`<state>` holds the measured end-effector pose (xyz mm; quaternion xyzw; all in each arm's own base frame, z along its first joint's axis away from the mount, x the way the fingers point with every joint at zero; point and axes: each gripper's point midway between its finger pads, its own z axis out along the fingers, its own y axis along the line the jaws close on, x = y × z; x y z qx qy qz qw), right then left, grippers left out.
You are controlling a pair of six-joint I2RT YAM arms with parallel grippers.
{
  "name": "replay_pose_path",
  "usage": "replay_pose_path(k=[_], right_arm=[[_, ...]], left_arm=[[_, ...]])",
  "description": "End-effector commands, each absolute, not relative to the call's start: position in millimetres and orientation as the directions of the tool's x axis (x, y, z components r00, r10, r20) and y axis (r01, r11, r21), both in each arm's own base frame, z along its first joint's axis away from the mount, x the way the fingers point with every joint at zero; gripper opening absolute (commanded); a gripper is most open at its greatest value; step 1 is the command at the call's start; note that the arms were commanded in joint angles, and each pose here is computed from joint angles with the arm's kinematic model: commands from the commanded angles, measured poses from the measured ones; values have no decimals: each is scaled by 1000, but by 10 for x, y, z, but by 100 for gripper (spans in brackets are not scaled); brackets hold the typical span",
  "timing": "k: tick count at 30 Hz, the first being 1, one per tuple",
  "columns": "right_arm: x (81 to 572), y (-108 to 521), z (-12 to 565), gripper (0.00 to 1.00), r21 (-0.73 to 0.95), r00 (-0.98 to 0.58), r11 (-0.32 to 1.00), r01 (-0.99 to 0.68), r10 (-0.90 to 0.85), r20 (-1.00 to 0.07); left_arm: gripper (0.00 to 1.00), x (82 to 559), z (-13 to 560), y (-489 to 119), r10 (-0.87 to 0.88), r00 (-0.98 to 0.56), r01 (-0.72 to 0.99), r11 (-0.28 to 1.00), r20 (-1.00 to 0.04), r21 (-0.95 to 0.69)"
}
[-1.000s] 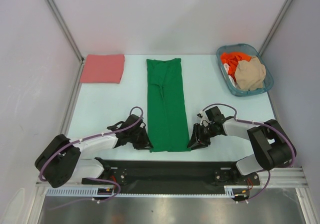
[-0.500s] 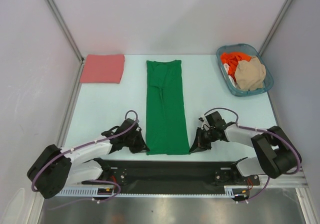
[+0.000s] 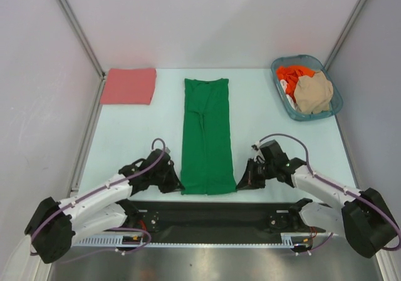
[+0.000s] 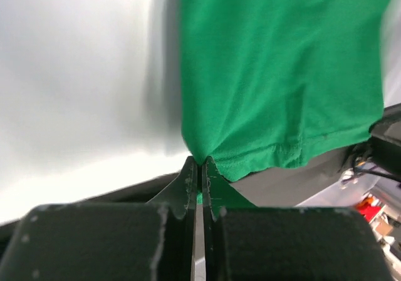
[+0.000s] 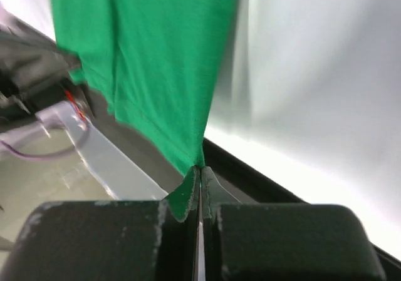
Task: Fold and stack the t-shirts
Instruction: Fold the tshirt
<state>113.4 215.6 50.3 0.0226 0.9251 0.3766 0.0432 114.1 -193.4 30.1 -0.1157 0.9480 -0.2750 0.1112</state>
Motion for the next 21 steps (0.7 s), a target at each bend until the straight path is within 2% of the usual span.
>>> replay_pose_path(k=[1,2,4,5,7,8,9,10,12,13,16,21], right_arm=[[1492,2114,815,0,709,-982,705,31,153,-109],[1693,2162,984,0,720,-980,694,-12,136,-148],[1948,2129,1097,0,718,-977,696,-11,146,-156],[2063,2134,1020,0,705,-983,709,15,141,-121],[2466,2152,1205,0,707,-976,706,-32,130,-174],[2601,2150,1032,0,691,-984,723,6,127,-124],[2883,2191,1210,0,699,-975,714,-35,129,-180],[3007,2208,1221,0,703,-975,710,-48,121,-188],[3319,2209,1083,0,696,-979,718,-15,132,-157],[3549,2243,1234,0,697,-973,715,-47,126,-195],[3791,2227,1081,0,692,-981,722,-3,133,-143],[4148,2212,1101,0,717,-977,697,-11,145,-156]], left_arm=[[0,1569,886,-2033,-334,-905,-134,813,-265,-566],[0,1655,943,-2019,-322,-905,-123,825,-280,-551],[0,1979,1130,-2055,-340,-896,-131,818,-286,-561],[0,2101,1182,-2058,-347,-892,-135,816,-289,-562],[0,2497,1393,-2050,-369,-869,-124,808,-331,-576],[0,2636,1282,-2050,-365,-878,-148,823,-311,-548],[0,2775,1279,-2056,-366,-876,-150,826,-313,-544],[0,2998,1405,-2041,-376,-862,-139,820,-341,-555],[0,3200,1223,-2067,-373,-880,-167,823,-295,-544],[0,3376,1307,-2054,-384,-869,-160,816,-313,-555],[1,3665,1216,-2083,-381,-876,-164,813,-297,-559],[0,3944,1130,-2061,-392,-878,-181,804,-276,-566]])
